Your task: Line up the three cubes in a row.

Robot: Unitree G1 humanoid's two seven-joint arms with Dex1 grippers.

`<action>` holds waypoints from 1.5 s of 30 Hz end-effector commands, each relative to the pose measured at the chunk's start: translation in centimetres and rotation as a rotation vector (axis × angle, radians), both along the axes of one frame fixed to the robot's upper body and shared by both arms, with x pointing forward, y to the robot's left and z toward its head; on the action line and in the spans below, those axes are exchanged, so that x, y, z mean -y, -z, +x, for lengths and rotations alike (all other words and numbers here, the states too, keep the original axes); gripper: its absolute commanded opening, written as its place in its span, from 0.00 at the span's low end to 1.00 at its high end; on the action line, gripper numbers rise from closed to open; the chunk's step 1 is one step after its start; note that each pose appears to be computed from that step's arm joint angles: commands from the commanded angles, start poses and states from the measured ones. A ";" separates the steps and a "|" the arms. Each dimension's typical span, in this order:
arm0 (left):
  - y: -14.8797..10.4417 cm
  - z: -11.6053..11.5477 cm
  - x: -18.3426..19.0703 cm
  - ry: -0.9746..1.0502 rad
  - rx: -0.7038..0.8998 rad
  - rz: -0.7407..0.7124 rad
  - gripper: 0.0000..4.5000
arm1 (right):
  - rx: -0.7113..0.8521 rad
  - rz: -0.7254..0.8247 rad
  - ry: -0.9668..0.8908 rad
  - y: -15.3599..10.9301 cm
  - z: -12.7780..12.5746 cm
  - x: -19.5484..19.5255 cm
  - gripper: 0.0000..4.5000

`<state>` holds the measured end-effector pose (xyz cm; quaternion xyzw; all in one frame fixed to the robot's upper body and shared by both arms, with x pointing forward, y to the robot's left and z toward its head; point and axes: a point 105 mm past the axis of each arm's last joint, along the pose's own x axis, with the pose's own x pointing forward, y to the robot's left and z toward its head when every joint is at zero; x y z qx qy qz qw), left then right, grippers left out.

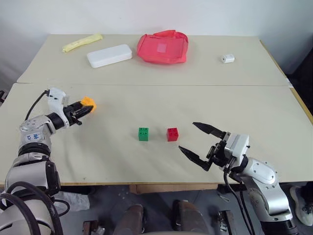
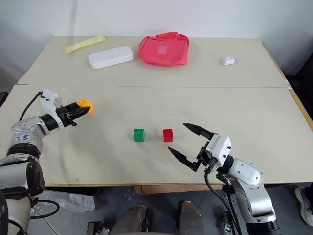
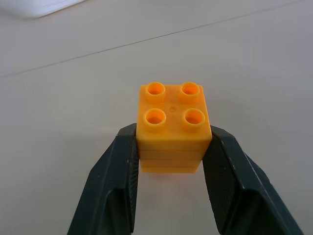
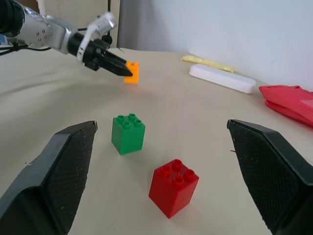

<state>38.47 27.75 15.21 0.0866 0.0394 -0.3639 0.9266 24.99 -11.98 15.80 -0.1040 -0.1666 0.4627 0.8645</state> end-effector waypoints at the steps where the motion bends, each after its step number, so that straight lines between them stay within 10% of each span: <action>1: -1.7 -1.9 2.3 0.293 0.071 0.147 0.33 | 0.037 -0.006 -0.001 -1.1 -0.7 0.4 1.00; 7: 1.0 -4.5 5.0 0.632 0.003 0.324 0.33 | 0.012 -0.035 -0.007 -0.7 -1.2 1.2 1.00; 26: 3.4 -4.4 7.7 0.768 -0.074 0.414 0.33 | -0.026 -0.090 -0.002 0.0 -2.0 2.6 1.00; 36: 0.1 -4.4 3.7 0.569 0.037 0.314 0.99 | -0.043 -0.148 -0.105 -0.4 -1.6 3.4 1.00; 45: -2.1 -7.6 0.1 0.424 0.080 0.293 0.99 | -0.041 -0.320 -0.280 -3.2 1.4 4.5 1.00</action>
